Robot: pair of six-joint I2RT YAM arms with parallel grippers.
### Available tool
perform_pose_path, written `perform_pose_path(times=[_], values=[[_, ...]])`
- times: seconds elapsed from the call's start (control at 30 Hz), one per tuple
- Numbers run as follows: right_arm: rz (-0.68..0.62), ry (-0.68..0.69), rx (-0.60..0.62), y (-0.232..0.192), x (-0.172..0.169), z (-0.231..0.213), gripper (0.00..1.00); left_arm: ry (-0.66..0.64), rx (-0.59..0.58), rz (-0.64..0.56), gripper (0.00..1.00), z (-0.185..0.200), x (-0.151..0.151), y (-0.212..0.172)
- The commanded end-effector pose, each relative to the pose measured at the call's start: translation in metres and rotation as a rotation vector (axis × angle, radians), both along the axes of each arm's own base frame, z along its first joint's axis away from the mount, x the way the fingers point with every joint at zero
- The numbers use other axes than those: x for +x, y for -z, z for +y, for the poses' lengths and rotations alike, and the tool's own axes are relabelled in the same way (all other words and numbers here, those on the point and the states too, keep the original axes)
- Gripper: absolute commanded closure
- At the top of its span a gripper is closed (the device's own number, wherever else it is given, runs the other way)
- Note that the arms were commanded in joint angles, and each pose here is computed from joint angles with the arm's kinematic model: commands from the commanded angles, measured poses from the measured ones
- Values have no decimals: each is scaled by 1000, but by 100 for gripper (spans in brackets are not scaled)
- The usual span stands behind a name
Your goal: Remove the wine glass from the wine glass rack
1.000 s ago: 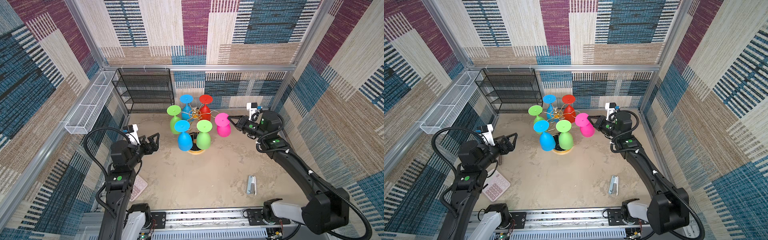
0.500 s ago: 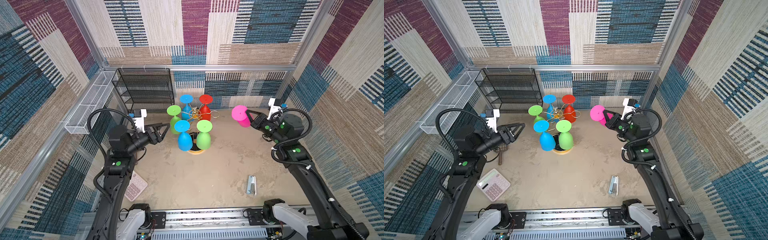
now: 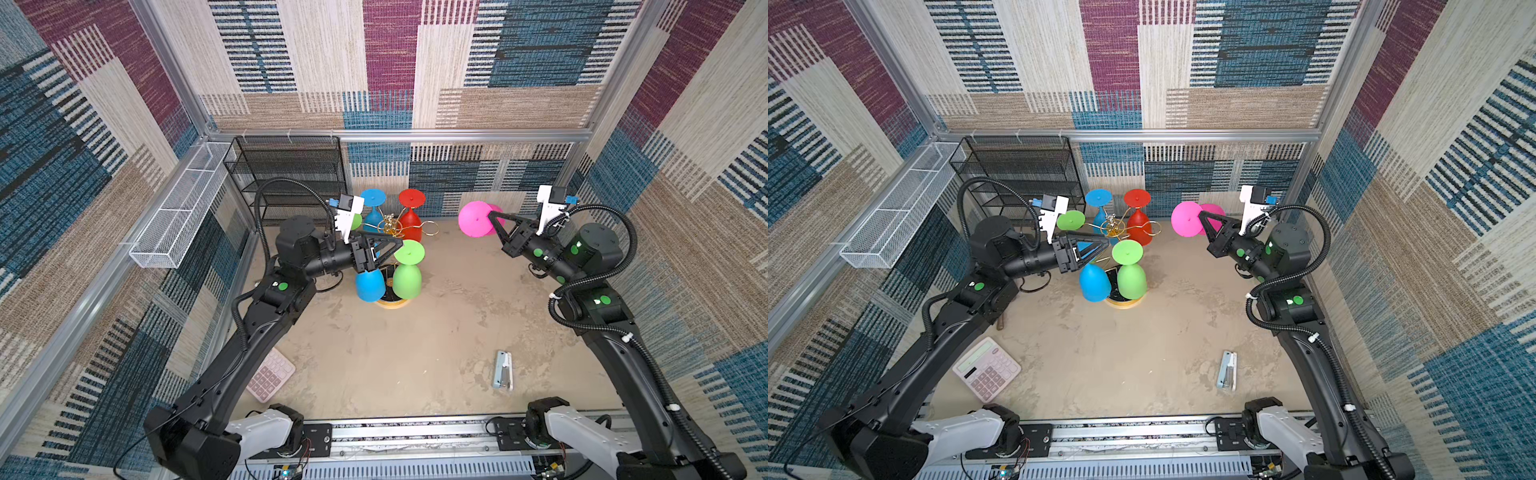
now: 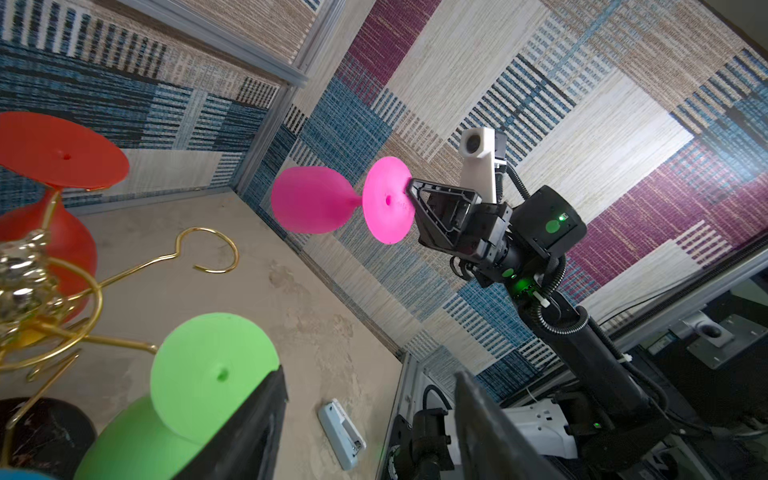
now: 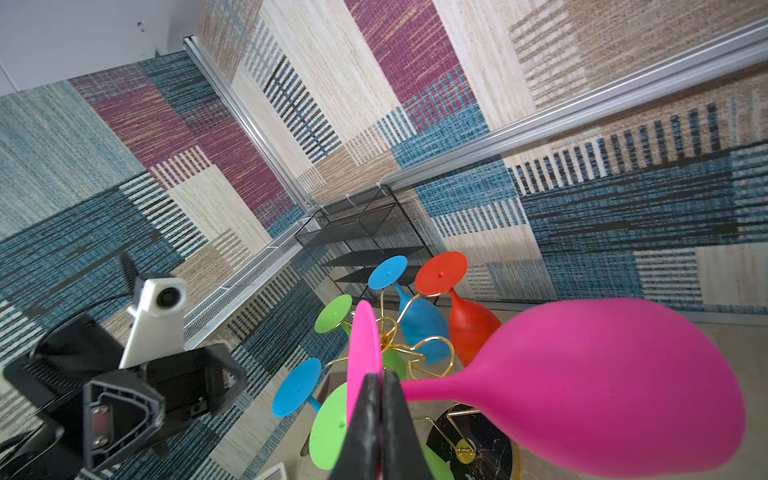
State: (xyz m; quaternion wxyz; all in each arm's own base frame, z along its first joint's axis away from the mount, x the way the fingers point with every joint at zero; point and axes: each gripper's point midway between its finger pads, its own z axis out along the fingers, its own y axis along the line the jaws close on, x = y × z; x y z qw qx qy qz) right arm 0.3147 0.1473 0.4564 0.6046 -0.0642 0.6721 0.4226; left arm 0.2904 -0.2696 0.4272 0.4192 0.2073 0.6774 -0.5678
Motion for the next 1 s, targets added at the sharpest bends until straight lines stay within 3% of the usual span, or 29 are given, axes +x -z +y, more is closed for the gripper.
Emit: perform_pose_path(times=[0.0, 0.27, 0.6, 0.77, 0.97], values=[[-91, -77, -19, -19, -15, 16, 100, 80, -65, -38, 36, -20, -2, -20], [-97, -204, -6, -21, -30, 46, 100, 161, -120, -83, 37, -48, -1, -36], [-85, -262, 6, -19, -33, 65, 100, 189, -132, -67, 41, -66, 5, -29], [-79, -268, 5, -15, -31, 70, 100, 232, -151, -69, 53, -74, -1, -33], [-81, -278, 4, -14, -28, 76, 100, 269, -170, -60, 79, -77, -8, -37]])
